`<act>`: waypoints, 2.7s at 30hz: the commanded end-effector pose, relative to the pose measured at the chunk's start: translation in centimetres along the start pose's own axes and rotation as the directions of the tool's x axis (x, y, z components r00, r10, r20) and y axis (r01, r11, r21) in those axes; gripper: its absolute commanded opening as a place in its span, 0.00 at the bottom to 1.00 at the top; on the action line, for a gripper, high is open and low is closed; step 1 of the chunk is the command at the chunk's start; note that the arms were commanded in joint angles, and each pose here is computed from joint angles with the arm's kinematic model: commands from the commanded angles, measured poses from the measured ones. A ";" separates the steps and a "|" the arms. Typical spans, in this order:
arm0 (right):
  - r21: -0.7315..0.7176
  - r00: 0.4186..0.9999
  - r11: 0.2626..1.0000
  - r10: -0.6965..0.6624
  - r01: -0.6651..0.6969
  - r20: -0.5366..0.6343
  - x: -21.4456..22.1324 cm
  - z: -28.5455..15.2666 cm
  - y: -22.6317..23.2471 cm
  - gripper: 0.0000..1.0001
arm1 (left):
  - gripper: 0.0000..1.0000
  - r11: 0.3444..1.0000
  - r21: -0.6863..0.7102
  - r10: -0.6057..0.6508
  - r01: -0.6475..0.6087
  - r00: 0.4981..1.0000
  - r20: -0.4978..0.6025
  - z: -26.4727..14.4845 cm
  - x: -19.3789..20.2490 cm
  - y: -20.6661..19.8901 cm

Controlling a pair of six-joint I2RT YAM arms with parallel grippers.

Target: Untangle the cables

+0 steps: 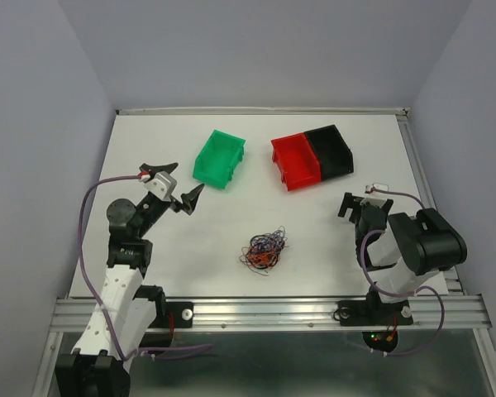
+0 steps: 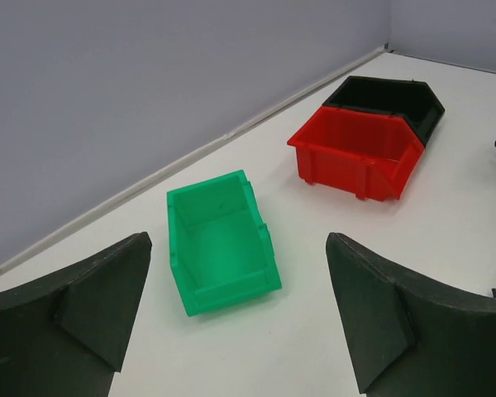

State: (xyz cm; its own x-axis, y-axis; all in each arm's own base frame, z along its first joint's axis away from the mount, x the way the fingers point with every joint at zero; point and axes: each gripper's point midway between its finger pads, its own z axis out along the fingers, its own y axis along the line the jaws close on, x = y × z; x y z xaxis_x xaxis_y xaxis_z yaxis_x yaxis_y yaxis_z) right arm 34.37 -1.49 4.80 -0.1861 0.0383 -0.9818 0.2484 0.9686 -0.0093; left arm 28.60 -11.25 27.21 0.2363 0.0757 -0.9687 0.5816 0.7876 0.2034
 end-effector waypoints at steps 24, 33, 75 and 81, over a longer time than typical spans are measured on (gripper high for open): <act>-0.154 0.919 0.935 0.345 -0.320 0.192 -18.4 -1.8 3.1 1.00 | 0.99 0.805 0.589 0.167 0.071 0.926 -0.340 3.3 8.1 -16.5; -0.146 0.704 0.697 0.710 -0.702 0.003 -20.6 -3.5 4.8 1.00 | 0.98 0.747 0.655 0.274 0.115 0.844 -0.461 3.3 13.2 -21.7; -0.858 0.914 0.315 0.122 -0.405 -0.386 -12.7 -14.5 24.2 0.68 | 0.00 0.841 0.521 0.043 0.144 0.943 -0.330 13.8 3.8 -18.2; -0.849 0.903 0.311 0.097 -0.426 -0.418 -11.8 -14.4 25.3 0.23 | 0.00 0.882 0.450 -0.010 0.137 0.962 -0.274 13.4 1.9 -16.3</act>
State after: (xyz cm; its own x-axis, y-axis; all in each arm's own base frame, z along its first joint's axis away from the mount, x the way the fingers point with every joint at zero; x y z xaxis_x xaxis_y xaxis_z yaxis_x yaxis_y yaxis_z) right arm 28.63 25.10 16.99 -0.5919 0.2184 -0.7759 -0.5994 0.5243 0.6048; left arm 29.48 -32.74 17.91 -0.0849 0.3747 -0.9232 0.9220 0.3808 0.0698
